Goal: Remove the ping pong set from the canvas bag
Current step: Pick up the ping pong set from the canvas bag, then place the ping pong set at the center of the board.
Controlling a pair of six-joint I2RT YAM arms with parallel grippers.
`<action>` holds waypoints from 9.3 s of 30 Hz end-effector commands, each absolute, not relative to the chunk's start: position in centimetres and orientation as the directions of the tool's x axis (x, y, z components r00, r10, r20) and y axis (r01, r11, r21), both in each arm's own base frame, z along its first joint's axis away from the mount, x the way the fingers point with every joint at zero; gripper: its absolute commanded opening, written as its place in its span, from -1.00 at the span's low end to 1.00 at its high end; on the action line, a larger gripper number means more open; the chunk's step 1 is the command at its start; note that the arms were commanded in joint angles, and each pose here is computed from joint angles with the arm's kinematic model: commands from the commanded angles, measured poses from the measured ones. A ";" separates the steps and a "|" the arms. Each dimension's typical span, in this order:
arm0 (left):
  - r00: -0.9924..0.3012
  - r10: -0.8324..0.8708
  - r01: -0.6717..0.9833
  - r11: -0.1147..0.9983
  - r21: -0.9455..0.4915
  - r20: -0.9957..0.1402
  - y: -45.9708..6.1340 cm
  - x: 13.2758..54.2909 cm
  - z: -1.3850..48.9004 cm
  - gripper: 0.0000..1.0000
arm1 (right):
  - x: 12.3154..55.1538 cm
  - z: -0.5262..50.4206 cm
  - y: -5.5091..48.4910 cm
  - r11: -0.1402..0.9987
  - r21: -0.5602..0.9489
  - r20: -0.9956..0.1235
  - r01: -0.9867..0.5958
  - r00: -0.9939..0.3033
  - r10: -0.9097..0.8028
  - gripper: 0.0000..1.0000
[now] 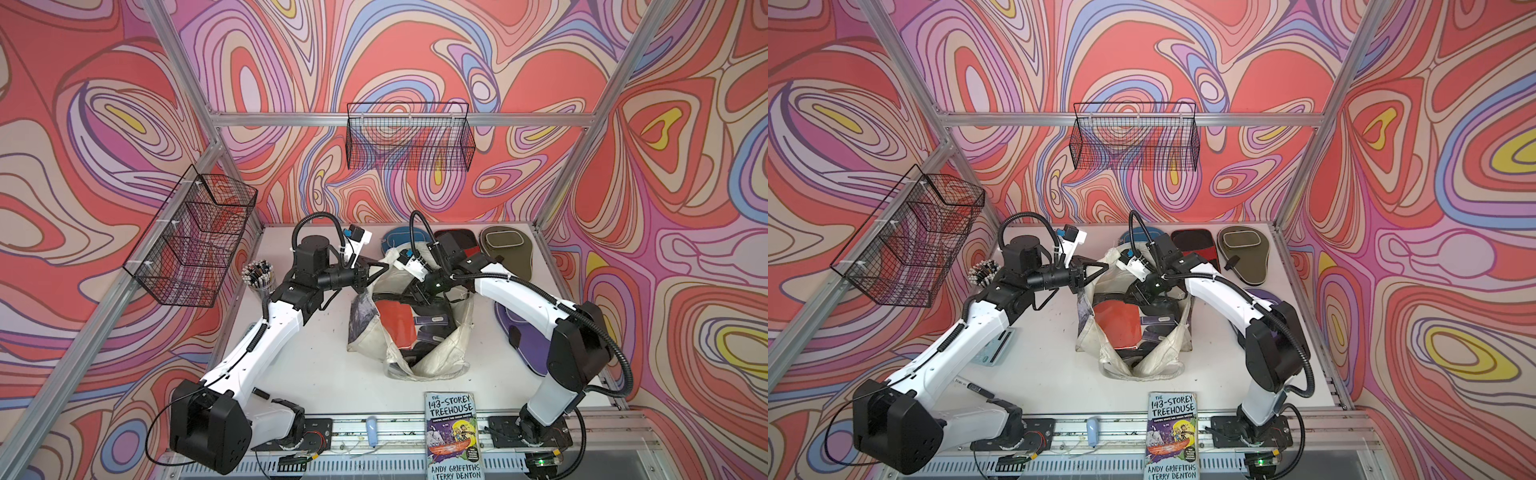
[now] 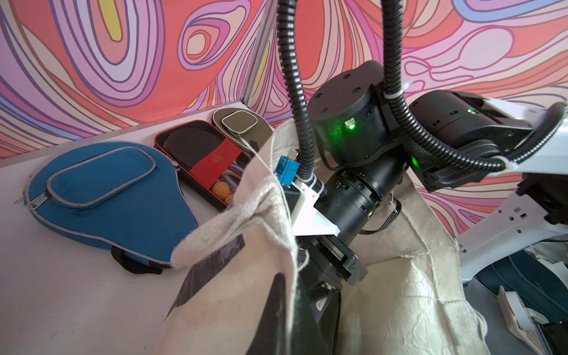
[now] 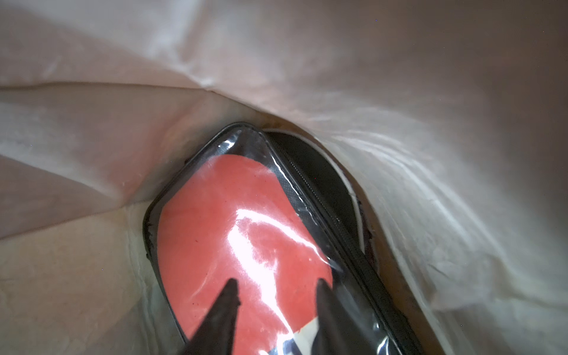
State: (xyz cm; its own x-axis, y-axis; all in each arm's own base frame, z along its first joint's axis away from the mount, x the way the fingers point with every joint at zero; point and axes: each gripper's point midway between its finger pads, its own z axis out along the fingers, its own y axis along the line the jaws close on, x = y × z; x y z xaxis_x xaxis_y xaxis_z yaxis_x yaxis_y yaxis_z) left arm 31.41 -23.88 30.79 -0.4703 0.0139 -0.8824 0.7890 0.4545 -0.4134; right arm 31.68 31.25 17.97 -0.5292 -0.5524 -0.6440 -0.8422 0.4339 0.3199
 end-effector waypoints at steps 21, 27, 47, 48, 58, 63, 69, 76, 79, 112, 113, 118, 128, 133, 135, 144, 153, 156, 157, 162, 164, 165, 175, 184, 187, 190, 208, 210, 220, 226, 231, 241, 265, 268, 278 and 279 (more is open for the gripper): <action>-0.328 -0.042 0.912 0.249 -0.327 -0.944 -26.0 30.2 37.2 -1.00 | 33.4 11.1 35.6 0.288 0.412 -0.670 -0.865 -0.502 -0.548 0.92; -0.335 -0.036 0.910 0.247 -0.333 -0.942 -26.1 30.4 36.8 -1.00 | 32.5 8.0 35.8 0.262 0.484 -0.617 -0.835 -0.538 -0.574 0.93; -0.314 -0.038 0.888 0.340 -0.308 -0.949 -24.3 31.7 36.1 -1.00 | 27.5 8.8 32.7 0.225 0.620 -0.451 -0.752 -0.576 -0.681 -0.04; -0.310 -0.039 0.888 0.345 -0.304 -0.950 -24.2 31.7 36.2 -1.00 | 27.6 9.1 32.7 0.225 0.614 -0.460 -0.757 -0.574 -0.678 -0.20; -0.297 -0.044 0.875 0.388 -0.290 -0.954 -23.0 31.7 36.2 -1.00 | 28.9 12.5 32.6 0.244 0.533 -0.524 -0.810 -0.543 -0.656 -1.00; -0.297 -0.046 0.871 0.397 -0.290 -0.954 -22.8 31.8 36.2 -1.00 | 29.6 14.5 32.4 0.268 0.470 -0.565 -0.841 -0.520 -0.640 -1.00; -0.306 -0.044 0.867 0.400 -0.297 -0.951 -22.8 31.8 35.8 -1.00 | 31.0 18.1 32.3 0.306 0.369 -0.647 -0.878 -0.479 -0.593 -1.00; -0.318 -0.039 0.862 0.404 -0.306 -0.947 -22.8 31.7 35.4 -1.00 | 32.0 21.9 31.9 0.341 0.269 -0.726 -0.901 -0.422 -0.543 -1.00; -0.320 -0.037 0.860 0.409 -0.307 -0.947 -22.7 31.7 35.2 -1.00 | 32.1 22.7 31.8 0.344 0.255 -0.736 -0.904 -0.412 -0.538 -1.00; -0.302 0.037 0.767 0.603 -0.220 -0.953 -19.9 32.6 36.9 0.08 | 31.5 36.4 29.1 0.386 -0.035 -0.854 -0.922 -0.173 -0.490 -1.00; -0.294 0.037 0.766 0.606 -0.213 -0.955 -19.6 32.5 37.3 0.22 | 31.5 37.0 29.2 0.387 -0.044 -0.861 -0.921 -0.162 -0.483 -1.00; -0.260 0.035 0.770 0.610 -0.186 -0.965 -18.8 31.9 38.4 0.58 | 31.4 40.5 29.1 0.393 -0.095 -0.893 -0.915 -0.096 -0.439 -1.00; -0.244 -0.015 0.795 0.569 -0.209 -0.970 -18.5 31.2 38.1 0.82 | 28.9 47.8 28.6 0.345 -0.184 -0.947 -0.920 0.072 -0.312 -1.00; -0.240 -0.035 0.844 0.487 -0.226 -0.970 -19.4 31.0 38.1 0.85 | 27.7 48.7 28.9 0.272 -0.190 -0.952 -0.943 0.111 -0.284 -1.00; -0.242 -0.043 0.863 0.447 -0.235 -0.969 -19.9 31.0 38.3 0.85 | 27.6 48.6 29.0 0.251 -0.182 -0.953 -0.951 0.108 -0.282 -1.00; -0.258 -0.077 0.906 0.327 -0.269 -0.963 -21.0 30.5 39.4 -1.00 | 30.0 46.6 29.4 0.254 -0.138 -0.954 -0.957 0.059 -0.295 -1.00; -0.236 -0.027 0.937 0.257 -0.235 -0.971 -21.3 28.6 40.1 -1.00 | 32.1 41.0 27.2 0.279 -0.074 -0.900 -0.958 -0.056 -0.432 0.96; -0.243 -0.003 0.948 0.211 -0.238 -0.970 -21.6 27.9 40.1 -1.00 | 32.3 41.1 26.7 0.286 -0.090 -0.900 -0.954 -0.045 -0.433 0.96; -0.243 0.002 0.952 0.194 -0.238 -0.970 -21.6 27.7 40.3 -1.00 | 32.3 41.1 26.5 0.285 -0.094 -0.901 -0.954 -0.041 -0.432 0.96; -0.258 0.012 0.956 0.149 -0.254 -0.966 -21.8 27.4 40.4 -1.00 | 32.8 40.6 25.7 0.261 -0.076 -0.902 -0.962 -0.045 -0.429 0.96; -0.269 0.016 0.953 0.148 -0.264 -0.963 -21.9 27.5 40.2 -1.00 | 32.1 39.9 26.2 0.192 -0.026 -0.903 -0.981 -0.059 -0.426 0.96; -0.271 0.019 0.953 0.147 -0.265 -0.962 -21.9 27.5 40.2 -1.00 | 31.9 39.4 26.5 0.163 0.006 -0.902 -0.987 -0.076 -0.424 0.96; -0.280 0.041 0.943 0.202 -0.266 -0.959 -21.8 28.4 39.6 -1.00 | 31.0 37.2 28.2 0.006 0.231 -0.899 -0.973 -0.216 -0.382 -0.57; -0.214 0.013 0.874 0.449 -0.186 -0.977 -19.9 30.8 40.0 0.35 | 30.7 41.7 26.7 0.101 0.097 -0.944 -0.990 -0.124 -0.307 -1.00; -0.180 -0.011 0.846 0.509 -0.160 -0.984 -19.1 30.8 40.4 0.81 | 31.1 44.5 25.5 0.152 0.067 -0.972 -0.986 -0.099 -0.214 -1.00; -0.170 -0.035 0.829 0.536 -0.162 -0.985 -18.6 30.7 40.3 0.94 | 30.9 47.5 24.2 0.158 0.049 -0.994 -0.986 -0.064 -0.089 -1.00; -0.204 -0.307 0.912 0.286 -0.295 -0.929 -21.3 32.3 43.2 0.95 | 32.9 50.2 26.5 0.087 0.177 -0.963 -0.980 -0.154 0.220 -1.00; -0.203 -0.314 0.920 0.263 -0.290 -0.928 -21.9 32.3 43.4 0.95 | 33.2 49.7 27.3 0.088 0.190 -0.960 -0.978 -0.167 0.225 -1.00; -0.190 -0.331 0.934 0.230 -0.275 -0.924 -22.7 32.2 44.6 0.49 | 34.2 47.4 30.6 0.064 0.258 -0.944 -0.964 -0.237 0.231 -1.00; -0.164 -0.309 0.932 0.262 -0.250 -0.937 -22.3 31.5 45.9 -1.00 | 35.3 46.0 30.9 0.127 0.270 -0.955 -0.954 -0.250 0.157 -1.00; -0.171 -0.259 0.891 0.371 -0.261 -0.951 -20.4 31.2 48.2 -1.00 | 35.0 43.2 30.5 0.195 0.181 -0.977 -0.964 -0.199 -0.078 0.29; -0.244 -0.122 0.698 0.666 -0.262 -0.962 -12.5 29.9 49.3 -1.00 | 37.8 34.6 25.6 0.441 0.025 -0.852 -0.897 -0.249 -0.460 0.96; -0.509 -0.133 0.455 0.797 -0.397 -0.850 -7.8 34.9 36.0 -1.00 | 39.2 28.0 28.6 0.299 0.244 -0.779 -0.923 -0.370 -0.506 -0.23; -0.522 -0.140 0.452 0.791 -0.412 -0.842 -7.9 35.6 35.3 -1.00 | 38.8 28.3 28.5 0.300 0.247 -0.782 -0.921 -0.373 -0.500 -0.57; -0.540 -0.144 0.456 0.779 -0.431 -0.829 -8.0 36.9 34.0 -1.00 | 39.1 30.2 27.3 0.398 0.147 -0.802 -0.905 -0.345 -0.488 -1.00; -0.541 -0.144 0.456 0.778 -0.433 -0.829 -8.0 36.9 33.8 -1.00 | 39.1 30.5 27.3 0.402 0.138 -0.807 -0.905 -0.338 -0.484 -1.00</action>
